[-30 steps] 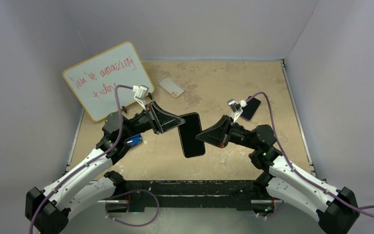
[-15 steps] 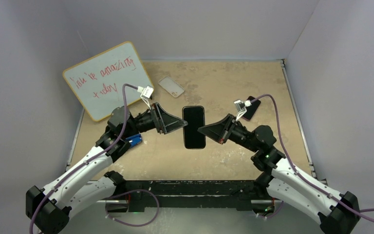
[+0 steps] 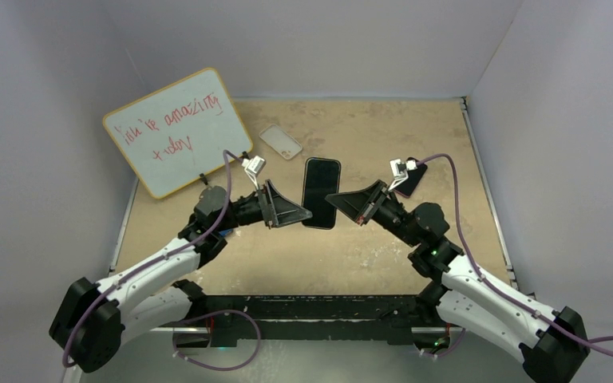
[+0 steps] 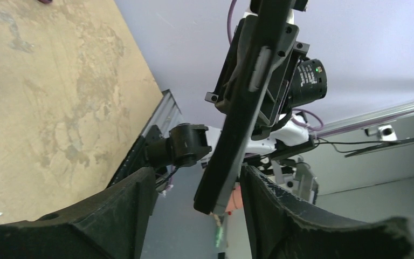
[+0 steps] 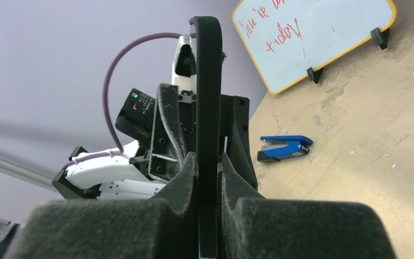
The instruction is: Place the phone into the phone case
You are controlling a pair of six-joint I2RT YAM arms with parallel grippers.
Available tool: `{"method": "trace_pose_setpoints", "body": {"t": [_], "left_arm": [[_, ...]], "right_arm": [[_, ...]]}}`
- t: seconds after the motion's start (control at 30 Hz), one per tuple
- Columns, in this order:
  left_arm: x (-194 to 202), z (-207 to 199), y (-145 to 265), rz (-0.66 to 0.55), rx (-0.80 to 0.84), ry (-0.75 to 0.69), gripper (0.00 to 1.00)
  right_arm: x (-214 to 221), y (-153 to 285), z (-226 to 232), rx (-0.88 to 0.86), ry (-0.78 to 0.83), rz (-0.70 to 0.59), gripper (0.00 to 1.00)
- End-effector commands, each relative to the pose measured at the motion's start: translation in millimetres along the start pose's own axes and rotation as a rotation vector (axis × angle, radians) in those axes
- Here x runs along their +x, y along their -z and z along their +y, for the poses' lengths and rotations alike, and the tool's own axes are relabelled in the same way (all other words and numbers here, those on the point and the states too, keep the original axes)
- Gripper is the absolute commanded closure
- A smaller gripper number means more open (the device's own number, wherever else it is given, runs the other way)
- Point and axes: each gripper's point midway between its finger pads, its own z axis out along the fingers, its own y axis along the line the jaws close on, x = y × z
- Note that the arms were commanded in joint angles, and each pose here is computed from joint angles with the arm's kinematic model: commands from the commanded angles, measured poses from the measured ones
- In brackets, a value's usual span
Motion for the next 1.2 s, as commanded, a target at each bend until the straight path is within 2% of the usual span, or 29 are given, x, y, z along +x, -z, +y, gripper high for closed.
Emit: {"method": "trace_pose_setpoints", "body": {"t": [0.0, 0.07, 0.1, 0.17, 0.2, 0.33, 0.47, 0.5, 0.57, 0.6, 0.63, 0.67, 0.8, 1.03, 1.17], "left_arm": [[-5, -37, 2, -0.004, 0.163, -0.020, 0.45], [-6, -34, 2, -0.011, 0.142, -0.010, 0.55], [-6, -32, 1, -0.011, 0.124, -0.008, 0.64], [-5, -10, -2, 0.004, 0.006, 0.024, 0.92], [-5, 3, -2, 0.005, -0.065, 0.039, 1.00], [1, 26, 1, 0.025, -0.173, 0.046, 1.00], [2, 41, 5, 0.033, -0.269, 0.024, 0.99], [1, 38, 5, 0.033, -0.263, 0.011, 0.91], [-1, 28, 6, 0.019, -0.222, -0.010, 0.66], [-3, 21, 8, 0.004, -0.199, -0.019, 0.57], [-5, 16, 9, -0.014, -0.182, -0.030, 0.50], [-7, 12, 10, -0.029, -0.174, -0.036, 0.48], [-11, 8, 8, -0.044, -0.153, -0.039, 0.45], [0, 10, -6, 0.065, -0.087, -0.007, 0.46], [3, 18, -11, 0.116, -0.108, -0.017, 0.46]], "right_arm": [[-37, 0, 45, -0.133, 0.012, -0.145, 1.00], [-37, 1, 38, -0.108, -0.014, -0.155, 1.00], [-38, 1, 35, -0.100, -0.023, -0.163, 1.00], [-35, 1, 28, -0.074, -0.030, -0.157, 1.00], [-33, 1, 24, -0.059, -0.027, -0.151, 1.00], [-16, -3, -1, 0.024, -0.019, -0.083, 1.00], [-7, 4, -14, 0.049, -0.021, -0.070, 1.00], [-7, 6, -14, 0.054, -0.017, -0.068, 1.00], [-5, 10, -11, 0.040, -0.019, -0.061, 1.00], [-1, 12, -9, 0.031, -0.032, -0.047, 1.00], [1, 14, -7, 0.019, -0.044, -0.035, 1.00], [4, 17, -4, 0.003, -0.047, -0.025, 1.00], [5, 29, -3, -0.007, -0.076, -0.038, 1.00], [0, 38, -19, 0.020, -0.133, -0.128, 1.00], [-3, 34, -20, 0.026, -0.138, -0.140, 1.00]]}}
